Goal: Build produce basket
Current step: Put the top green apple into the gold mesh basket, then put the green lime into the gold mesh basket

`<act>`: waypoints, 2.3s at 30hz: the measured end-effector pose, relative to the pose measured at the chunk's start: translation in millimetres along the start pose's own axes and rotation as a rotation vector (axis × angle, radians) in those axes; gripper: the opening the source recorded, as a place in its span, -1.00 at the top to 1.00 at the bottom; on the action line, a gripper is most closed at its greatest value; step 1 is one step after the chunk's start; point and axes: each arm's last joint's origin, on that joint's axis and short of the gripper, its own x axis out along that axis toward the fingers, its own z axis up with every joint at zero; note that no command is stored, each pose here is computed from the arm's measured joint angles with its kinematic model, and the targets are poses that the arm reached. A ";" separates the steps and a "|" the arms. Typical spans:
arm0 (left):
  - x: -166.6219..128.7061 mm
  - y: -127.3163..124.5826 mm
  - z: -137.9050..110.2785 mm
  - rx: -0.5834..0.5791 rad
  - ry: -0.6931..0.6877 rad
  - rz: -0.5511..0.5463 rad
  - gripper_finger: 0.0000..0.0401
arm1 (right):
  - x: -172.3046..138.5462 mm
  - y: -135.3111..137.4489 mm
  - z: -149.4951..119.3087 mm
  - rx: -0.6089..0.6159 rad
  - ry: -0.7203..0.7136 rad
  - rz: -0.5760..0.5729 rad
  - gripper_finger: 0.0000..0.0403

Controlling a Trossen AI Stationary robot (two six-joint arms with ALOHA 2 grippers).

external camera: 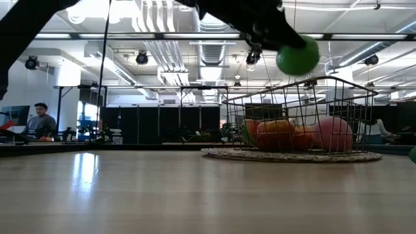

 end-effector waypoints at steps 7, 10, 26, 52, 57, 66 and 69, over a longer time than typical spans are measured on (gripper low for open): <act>38.2 -5.0 -27.6 -0.010 0.054 -0.061 -0.70 | 0.2 5.2 -7.8 0.004 0.003 0.000 -0.84; 48.5 -3.7 -38.1 -0.017 0.078 -0.064 -0.70 | 0.2 5.5 -8.8 0.014 0.004 0.000 -0.84; 62.0 9.9 -62.9 -0.100 0.099 -0.107 -0.73 | 0.2 5.8 -9.4 0.017 0.004 0.000 -0.84; 37.7 18.4 -38.8 -0.114 0.046 -0.080 -0.98 | 0.1 5.9 -9.8 0.016 0.004 0.001 -0.84; 10.4 18.6 -19.5 -0.110 0.066 -0.052 -0.98 | 0.0 6.5 -11.7 0.023 0.006 -0.004 -0.84; -58.3 14.0 12.1 0.043 0.237 0.400 -0.97 | -6.9 10.7 -25.9 0.079 0.017 -0.028 -0.84; -84.1 13.0 8.3 0.050 0.269 0.453 -0.97 | -11.1 13.6 -35.6 0.121 0.016 0.007 -0.84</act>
